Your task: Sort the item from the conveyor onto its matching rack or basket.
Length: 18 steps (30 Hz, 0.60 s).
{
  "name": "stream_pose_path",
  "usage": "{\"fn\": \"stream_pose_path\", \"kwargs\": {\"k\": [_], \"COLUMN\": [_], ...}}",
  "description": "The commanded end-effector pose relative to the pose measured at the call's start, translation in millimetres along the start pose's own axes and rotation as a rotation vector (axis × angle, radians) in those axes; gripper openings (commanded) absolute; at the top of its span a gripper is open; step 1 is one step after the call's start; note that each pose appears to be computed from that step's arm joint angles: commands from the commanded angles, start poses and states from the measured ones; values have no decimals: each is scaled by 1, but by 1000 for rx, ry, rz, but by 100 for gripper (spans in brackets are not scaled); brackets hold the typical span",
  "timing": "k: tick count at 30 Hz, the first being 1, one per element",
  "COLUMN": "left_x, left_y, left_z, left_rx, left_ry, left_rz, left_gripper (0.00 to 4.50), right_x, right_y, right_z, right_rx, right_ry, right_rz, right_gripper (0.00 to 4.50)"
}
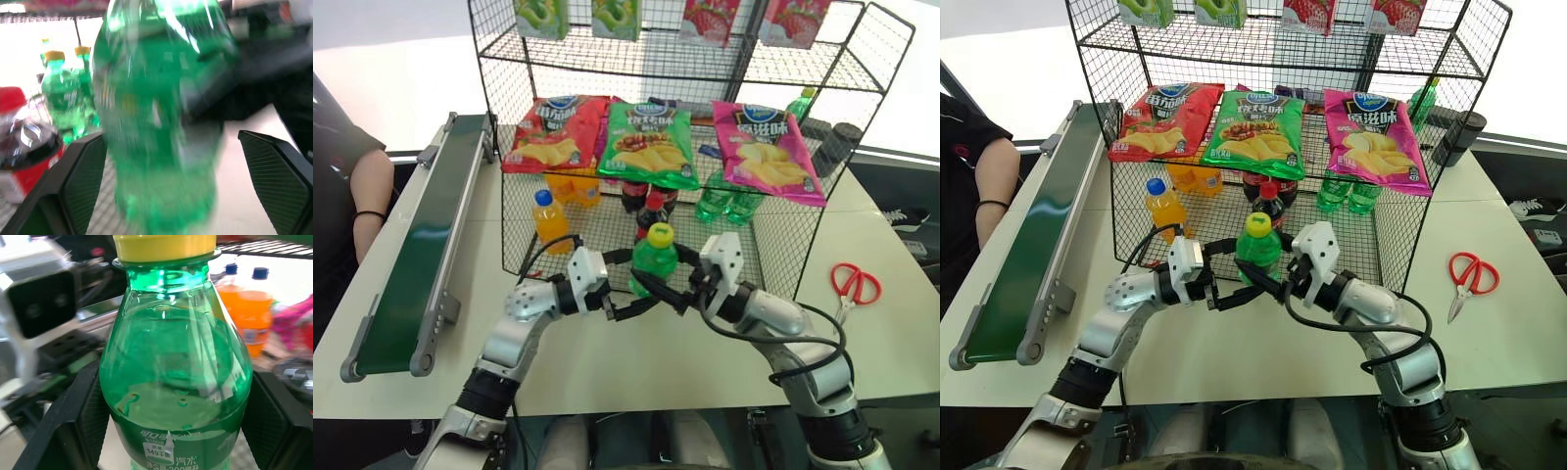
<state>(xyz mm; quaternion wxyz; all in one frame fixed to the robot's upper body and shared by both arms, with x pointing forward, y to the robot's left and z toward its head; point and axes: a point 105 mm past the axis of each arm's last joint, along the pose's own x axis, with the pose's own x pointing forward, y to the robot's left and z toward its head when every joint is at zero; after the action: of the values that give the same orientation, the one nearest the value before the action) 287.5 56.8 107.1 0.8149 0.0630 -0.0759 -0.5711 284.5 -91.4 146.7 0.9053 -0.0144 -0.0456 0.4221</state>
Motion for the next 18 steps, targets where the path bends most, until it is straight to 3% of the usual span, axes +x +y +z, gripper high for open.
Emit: {"fn": "stream_pose_path", "kwargs": {"k": [1, 11, 18], "left_x": [-10, -14, -4], "left_y": [11, 12, 1], "left_z": [2, 23, 33], "left_rx": [6, 38, 31], "left_ry": [-2, -47, -72], "left_rz": [80, 187, 143], "left_gripper": [444, 444, 444], "right_x": [-13, -53, -57], "right_y": [-19, -81, -107], "right_z": [22, -16, -34], "right_rx": [-88, -135, -98], "right_ry": [-76, -67, -103], "right_rz": [-89, -655, -864], "right_gripper": [308, 308, 308]}}
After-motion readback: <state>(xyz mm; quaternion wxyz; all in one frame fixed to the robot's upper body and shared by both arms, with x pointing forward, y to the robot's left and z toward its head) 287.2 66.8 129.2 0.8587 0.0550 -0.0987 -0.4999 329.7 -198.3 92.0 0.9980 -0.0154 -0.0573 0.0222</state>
